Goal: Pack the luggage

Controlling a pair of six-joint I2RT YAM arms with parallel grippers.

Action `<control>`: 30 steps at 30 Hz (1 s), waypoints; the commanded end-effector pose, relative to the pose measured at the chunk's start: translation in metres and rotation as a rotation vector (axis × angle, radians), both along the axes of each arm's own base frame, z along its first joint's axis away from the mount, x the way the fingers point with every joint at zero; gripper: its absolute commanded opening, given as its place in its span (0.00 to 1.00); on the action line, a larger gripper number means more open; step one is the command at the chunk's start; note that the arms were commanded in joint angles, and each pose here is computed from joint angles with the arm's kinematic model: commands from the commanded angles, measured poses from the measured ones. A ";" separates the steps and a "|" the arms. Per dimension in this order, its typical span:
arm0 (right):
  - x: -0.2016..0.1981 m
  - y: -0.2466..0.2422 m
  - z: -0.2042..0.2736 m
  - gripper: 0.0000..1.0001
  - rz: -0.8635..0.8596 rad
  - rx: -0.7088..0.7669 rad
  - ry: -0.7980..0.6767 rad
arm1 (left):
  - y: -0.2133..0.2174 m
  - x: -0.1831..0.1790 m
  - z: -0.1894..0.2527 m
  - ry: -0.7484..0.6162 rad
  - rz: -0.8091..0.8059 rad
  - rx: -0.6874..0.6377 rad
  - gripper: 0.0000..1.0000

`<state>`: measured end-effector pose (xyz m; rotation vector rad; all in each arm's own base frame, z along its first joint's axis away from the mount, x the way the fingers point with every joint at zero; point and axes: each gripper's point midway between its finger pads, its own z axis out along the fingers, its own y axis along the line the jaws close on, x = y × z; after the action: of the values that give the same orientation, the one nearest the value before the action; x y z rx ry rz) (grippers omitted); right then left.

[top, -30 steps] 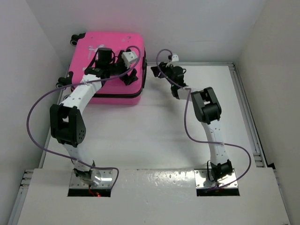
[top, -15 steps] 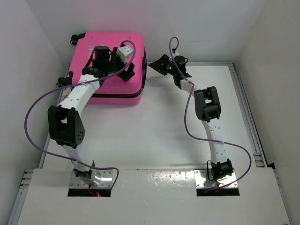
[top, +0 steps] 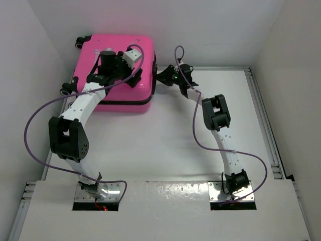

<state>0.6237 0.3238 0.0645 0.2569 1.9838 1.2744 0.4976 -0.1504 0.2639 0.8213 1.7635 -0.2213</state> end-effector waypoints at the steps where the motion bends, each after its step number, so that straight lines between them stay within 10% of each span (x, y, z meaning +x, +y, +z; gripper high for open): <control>1: -0.016 0.029 -0.006 0.35 0.068 0.023 0.023 | 0.004 -0.007 0.023 -0.054 0.023 0.006 0.90; 12: -0.038 0.023 -0.055 0.20 0.111 0.104 0.228 | 0.005 -0.012 0.013 -0.023 0.095 0.061 0.90; 16: -0.061 0.029 -0.039 0.00 0.178 0.176 0.205 | 0.003 -0.024 0.005 -0.006 0.084 0.067 0.90; 30: -0.205 0.031 0.000 0.00 0.275 0.190 0.277 | 0.011 -0.115 -0.004 -0.066 -0.067 0.047 0.89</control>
<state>0.5035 0.3218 0.0646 0.4212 2.0206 1.5414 0.4043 -0.1372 0.2571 0.8604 1.7384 -0.1525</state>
